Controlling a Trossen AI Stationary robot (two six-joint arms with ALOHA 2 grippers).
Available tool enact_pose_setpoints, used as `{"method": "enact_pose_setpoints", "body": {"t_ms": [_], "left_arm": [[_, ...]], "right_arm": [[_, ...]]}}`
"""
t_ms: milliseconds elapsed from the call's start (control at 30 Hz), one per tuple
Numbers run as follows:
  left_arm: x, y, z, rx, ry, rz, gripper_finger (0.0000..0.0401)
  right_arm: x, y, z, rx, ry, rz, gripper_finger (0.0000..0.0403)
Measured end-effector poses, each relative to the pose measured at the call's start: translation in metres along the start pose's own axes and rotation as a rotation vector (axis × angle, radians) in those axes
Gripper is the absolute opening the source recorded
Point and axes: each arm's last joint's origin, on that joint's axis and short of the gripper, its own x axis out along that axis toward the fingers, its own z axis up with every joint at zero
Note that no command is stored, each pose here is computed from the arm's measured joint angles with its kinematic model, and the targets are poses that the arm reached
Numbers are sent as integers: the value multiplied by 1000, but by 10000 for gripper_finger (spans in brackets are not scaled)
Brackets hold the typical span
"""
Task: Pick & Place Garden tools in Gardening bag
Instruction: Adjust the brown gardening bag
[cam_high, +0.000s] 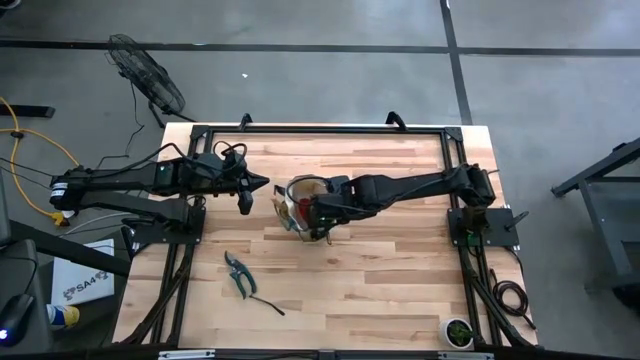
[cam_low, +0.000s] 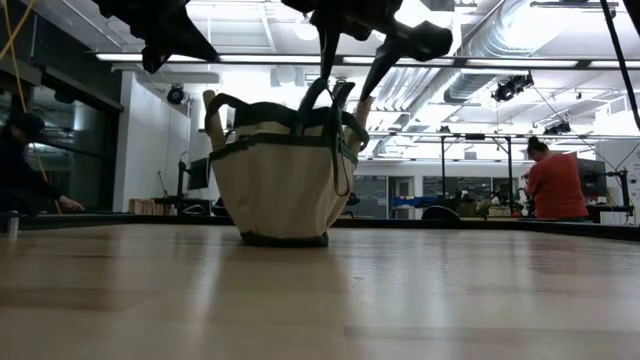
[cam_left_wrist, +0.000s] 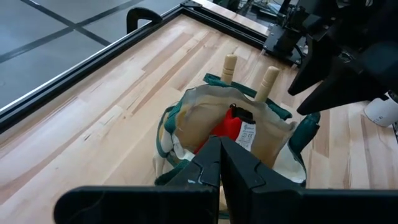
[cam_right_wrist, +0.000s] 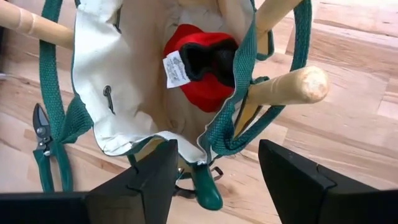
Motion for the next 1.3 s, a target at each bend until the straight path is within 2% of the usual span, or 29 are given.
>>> {"method": "enact_pose_setpoints", "body": {"t_ms": [533,867,1133,1300], "left_arm": [[0,0,0,0,0,-1,0],[0,0,0,-1,1,-1,0],[0,0,0,0,2,-5,0],[0,0,0,-1,2,-5,0]], "right_arm": [[4,1,12,25,-37,6,215],[34,-2,-5,55,64,42,215],[35,-4,-5,22,90,33,215],[36,-8,-5,-2,123,0,184]]}}
